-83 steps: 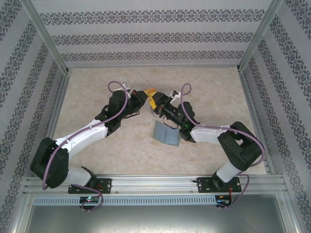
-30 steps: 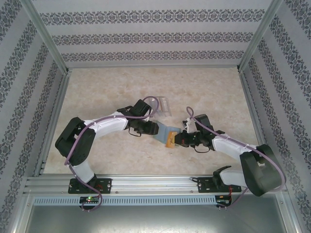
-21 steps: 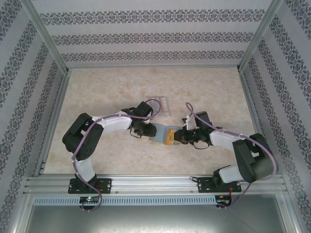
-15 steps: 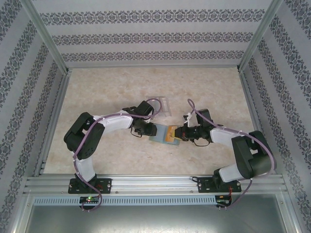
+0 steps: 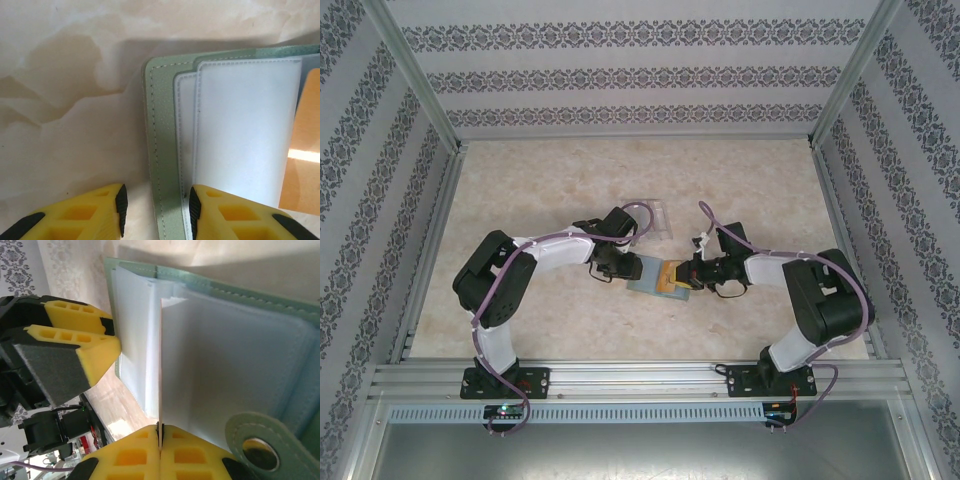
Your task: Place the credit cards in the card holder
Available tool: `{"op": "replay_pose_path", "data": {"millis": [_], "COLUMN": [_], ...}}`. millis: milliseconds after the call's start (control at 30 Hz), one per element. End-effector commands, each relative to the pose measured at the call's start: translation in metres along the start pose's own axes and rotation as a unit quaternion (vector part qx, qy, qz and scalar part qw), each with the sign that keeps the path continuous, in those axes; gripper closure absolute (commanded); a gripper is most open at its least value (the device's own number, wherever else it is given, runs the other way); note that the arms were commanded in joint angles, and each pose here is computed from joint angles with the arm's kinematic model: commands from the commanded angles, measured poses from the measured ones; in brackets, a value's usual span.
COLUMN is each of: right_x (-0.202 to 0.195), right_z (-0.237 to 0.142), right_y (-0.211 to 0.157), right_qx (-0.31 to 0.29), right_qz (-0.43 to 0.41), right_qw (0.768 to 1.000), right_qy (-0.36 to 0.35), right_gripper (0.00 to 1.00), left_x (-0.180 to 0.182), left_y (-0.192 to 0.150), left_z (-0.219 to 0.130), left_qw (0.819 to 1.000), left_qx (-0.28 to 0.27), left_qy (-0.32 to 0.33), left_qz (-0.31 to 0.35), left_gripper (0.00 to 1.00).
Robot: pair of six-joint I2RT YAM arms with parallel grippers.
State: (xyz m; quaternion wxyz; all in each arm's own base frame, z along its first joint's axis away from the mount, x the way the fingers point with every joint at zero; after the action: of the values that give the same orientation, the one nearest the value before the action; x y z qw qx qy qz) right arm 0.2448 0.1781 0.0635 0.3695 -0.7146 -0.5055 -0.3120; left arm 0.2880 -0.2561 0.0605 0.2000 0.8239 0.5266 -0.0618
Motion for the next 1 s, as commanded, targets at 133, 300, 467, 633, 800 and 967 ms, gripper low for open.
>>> {"op": "replay_pose_path", "data": {"millis": [133,300,467,633,800,967], "right_x": [0.007,0.013,0.014,0.012,0.008,0.008], "right_z": [0.007,0.011,0.013,0.019,0.023,0.027], "right_y": [0.006,0.006,0.008,0.009,0.008,0.009], "right_qx": [0.021,0.035,0.037,0.042,0.041,0.033], "right_qz": [0.005,0.007,0.009,0.014,0.014,0.020], "right_qw": [1.000,0.999,0.999,0.999,0.999,0.999], "right_qy": [0.019,0.031,0.035,0.029,0.022,0.024], "right_gripper": [1.00,1.00,1.00,1.00,1.00,1.00], "left_x": [0.002,0.000,0.000,-0.002,-0.002,-0.002], "left_y": [-0.005,-0.005,-0.005,-0.002,-0.002,-0.003], "left_z": [0.004,0.006,0.006,0.006,0.007,0.008], "left_qw": [1.000,1.000,1.000,1.000,1.000,1.000], "left_qx": [0.017,0.018,0.017,0.019,0.019,0.025], "left_qy": [0.004,-0.005,-0.005,-0.010,-0.011,-0.013], "left_qz": [0.000,-0.002,-0.004,-0.005,-0.007,-0.011], "left_gripper": [0.72,0.76,0.76,0.76,0.77,0.78]}}
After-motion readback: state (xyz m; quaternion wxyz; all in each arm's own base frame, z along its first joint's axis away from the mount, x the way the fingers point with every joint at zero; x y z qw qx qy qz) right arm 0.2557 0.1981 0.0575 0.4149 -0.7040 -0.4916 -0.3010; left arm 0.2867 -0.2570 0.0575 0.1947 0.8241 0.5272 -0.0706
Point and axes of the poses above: each hand's point on the last joint's axis, 136 mm out from that joint toward the fingers, its own z axis out along the fingers, its own x axis along the line the jaws close on, y = z × x, the point moved 4 cm from there along -z, back along the fingers, and after that the axes turned 13 degrees about z, right-handed, at the moved point
